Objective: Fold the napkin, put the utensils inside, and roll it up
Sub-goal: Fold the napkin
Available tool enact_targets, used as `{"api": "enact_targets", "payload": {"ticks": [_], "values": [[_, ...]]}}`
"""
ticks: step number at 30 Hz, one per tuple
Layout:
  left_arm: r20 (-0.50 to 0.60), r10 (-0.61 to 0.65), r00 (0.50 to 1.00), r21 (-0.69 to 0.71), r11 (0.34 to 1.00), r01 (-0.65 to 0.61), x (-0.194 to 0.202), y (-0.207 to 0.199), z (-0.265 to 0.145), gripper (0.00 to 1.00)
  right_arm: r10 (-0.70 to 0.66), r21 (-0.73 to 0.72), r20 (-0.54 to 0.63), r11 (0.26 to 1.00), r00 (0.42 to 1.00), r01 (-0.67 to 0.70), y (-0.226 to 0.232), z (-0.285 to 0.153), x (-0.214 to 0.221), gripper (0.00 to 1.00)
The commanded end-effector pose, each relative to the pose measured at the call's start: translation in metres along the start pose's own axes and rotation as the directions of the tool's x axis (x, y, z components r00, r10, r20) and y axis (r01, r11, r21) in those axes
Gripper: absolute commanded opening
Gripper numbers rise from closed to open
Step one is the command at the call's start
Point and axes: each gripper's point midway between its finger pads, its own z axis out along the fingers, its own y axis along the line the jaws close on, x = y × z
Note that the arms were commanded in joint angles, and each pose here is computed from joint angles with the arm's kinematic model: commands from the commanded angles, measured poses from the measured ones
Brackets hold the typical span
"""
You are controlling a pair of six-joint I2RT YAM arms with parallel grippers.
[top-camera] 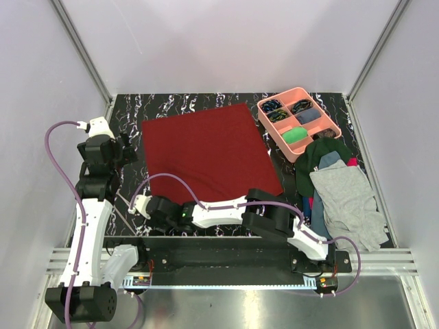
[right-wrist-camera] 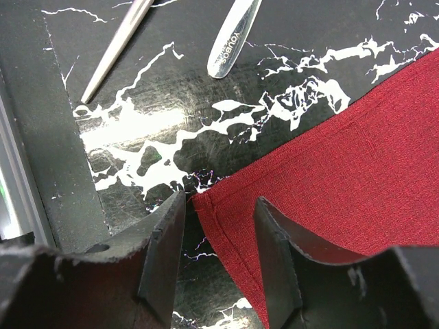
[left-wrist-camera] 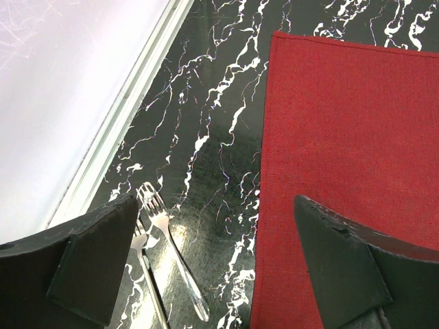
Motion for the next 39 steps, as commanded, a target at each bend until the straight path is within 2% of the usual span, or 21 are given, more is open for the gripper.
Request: {"api": "enact_targets", "payload": {"ticks": [1,6,8,13,16,18,24,29,34,39], "values": [[0.044,-0.026,0.999,0.024,0.999,0.025,-0.01,-0.005,0.002,0.99,-0.019,0.005,-0.04,1.0,0.999,0.019,-0.001,-0.006,0.011,0.51],[0.044,-0.026,0.999,0.024,0.999,0.025,-0.01,-0.005,0.002,0.99,-0.008,-0.01,-0.079,1.0,0.997,0.007,0.002,0.001,0.024,0.47],[0.044,-0.026,0.999,0.024,0.999,0.025,-0.009,-0.005,0.002,0.99,-0.001,-0.008,-0.104,1.0,0.995,0.0,0.002,0.002,0.031,0.43],[0.048,-0.026,0.998,0.026,0.999,0.025,-0.01,-0.005,0.0,0.99,0.033,-0.03,-0.179,0.999,0.983,-0.039,0.008,0.005,0.055,0.2],[0.05,-0.028,0.998,0.022,0.999,0.027,-0.011,-0.004,0.0,0.99,0.056,-0.056,-0.191,0.996,0.98,-0.068,0.013,0.005,0.059,0.12],[0.05,-0.029,0.998,0.022,0.999,0.028,-0.011,-0.004,0.0,0.99,0.058,-0.089,-0.188,0.993,0.98,-0.076,0.019,0.004,0.056,0.0],[0.054,-0.03,0.998,0.019,0.999,0.029,-0.011,-0.003,-0.001,0.99,0.111,-0.251,-0.112,0.958,0.987,-0.136,0.047,-0.009,0.012,0.0],[0.061,-0.031,0.998,0.011,0.999,0.031,-0.013,-0.001,-0.002,0.99,0.193,-0.292,-0.039,0.936,0.98,-0.196,0.051,-0.027,-0.023,0.0],[0.065,-0.031,0.997,0.007,1.0,0.03,-0.013,-0.001,-0.002,0.99,0.211,-0.114,0.037,0.972,0.977,-0.206,0.008,-0.038,-0.028,0.0],[0.066,-0.034,0.997,0.01,0.999,0.033,-0.014,-0.002,-0.003,0.99,0.296,-0.003,0.09,0.955,0.951,-0.297,-0.066,-0.056,-0.022,0.0]]}}
